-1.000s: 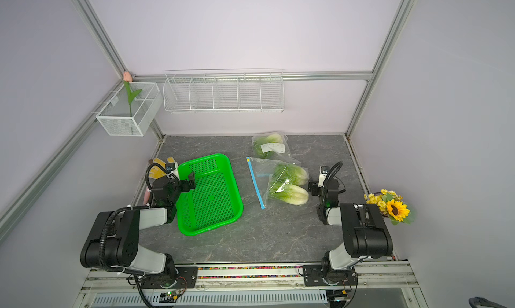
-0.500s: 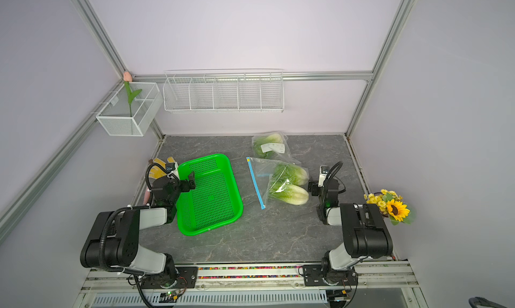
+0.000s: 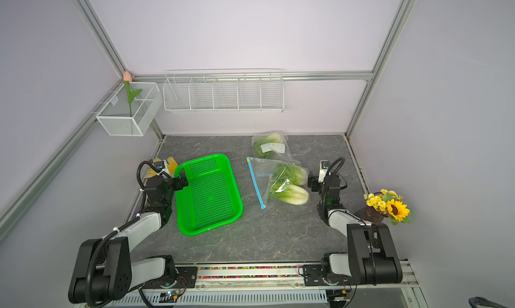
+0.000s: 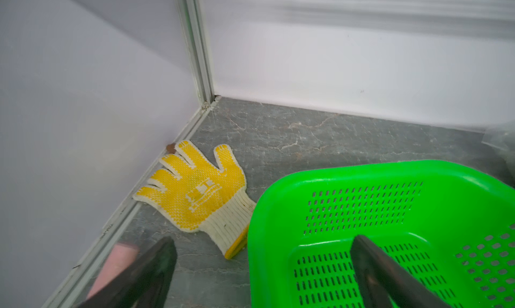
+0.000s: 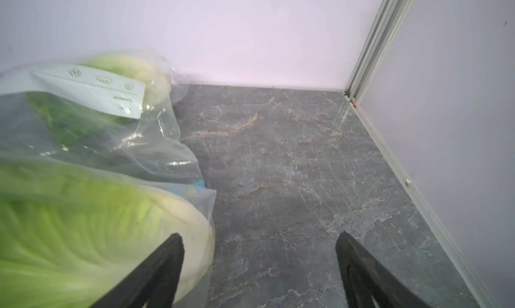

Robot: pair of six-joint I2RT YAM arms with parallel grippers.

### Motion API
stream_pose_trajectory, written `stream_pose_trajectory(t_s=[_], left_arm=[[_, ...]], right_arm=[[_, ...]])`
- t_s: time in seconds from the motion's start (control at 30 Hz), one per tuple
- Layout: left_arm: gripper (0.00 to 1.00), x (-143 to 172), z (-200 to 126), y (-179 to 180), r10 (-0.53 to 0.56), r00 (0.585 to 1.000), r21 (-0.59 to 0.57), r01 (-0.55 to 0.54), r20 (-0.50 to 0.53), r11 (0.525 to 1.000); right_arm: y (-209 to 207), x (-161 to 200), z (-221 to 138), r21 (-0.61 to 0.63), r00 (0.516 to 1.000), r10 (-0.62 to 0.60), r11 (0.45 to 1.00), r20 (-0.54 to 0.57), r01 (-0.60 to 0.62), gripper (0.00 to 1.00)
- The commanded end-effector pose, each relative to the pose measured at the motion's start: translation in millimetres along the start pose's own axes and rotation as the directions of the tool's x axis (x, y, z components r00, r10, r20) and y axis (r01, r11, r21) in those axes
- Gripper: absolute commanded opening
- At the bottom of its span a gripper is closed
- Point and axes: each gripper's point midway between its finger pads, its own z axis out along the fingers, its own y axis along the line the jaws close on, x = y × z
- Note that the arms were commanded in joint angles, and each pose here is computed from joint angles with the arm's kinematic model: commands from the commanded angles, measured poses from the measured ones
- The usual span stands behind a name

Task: Open the zip-top bag and take out the chinese cabbages
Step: Move the basket to the center of the board.

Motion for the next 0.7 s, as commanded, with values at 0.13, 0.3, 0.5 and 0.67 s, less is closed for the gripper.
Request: stream_pose_trajectory(t_s=[0.13,0.3,0.5,0.67], left_arm=[[0.99,-42,-27,0,-0.164,0.986,-0.089,0.161,-0.036,0.983],[0.99,-62,-35,-31,-0.246,0.963,-0.112,0.234,-0.111,0.966],[0.99,-60,-42,-88,-0.262,0.946,-0.081,0.251,-0.19,0.965],[0.99,-48,-41,-150,-0.278,0.916,-0.046,0.277,-0.288,0.96]], right_arm=[[21,-32,-17,-0.015,0.998,-0.026,1.0,-0.053,0.025,0.88],[40,-44,-23,-0.08,0.986,-0.045,0.996,-0.16,0.032,0.88],[88,-59,-37,-0.252,0.985,-0.116,0.964,-0.129,0.081,0.88],[115,-63,-50,-0.344,0.984,-0.147,0.933,-0.098,0.105,0.88]])
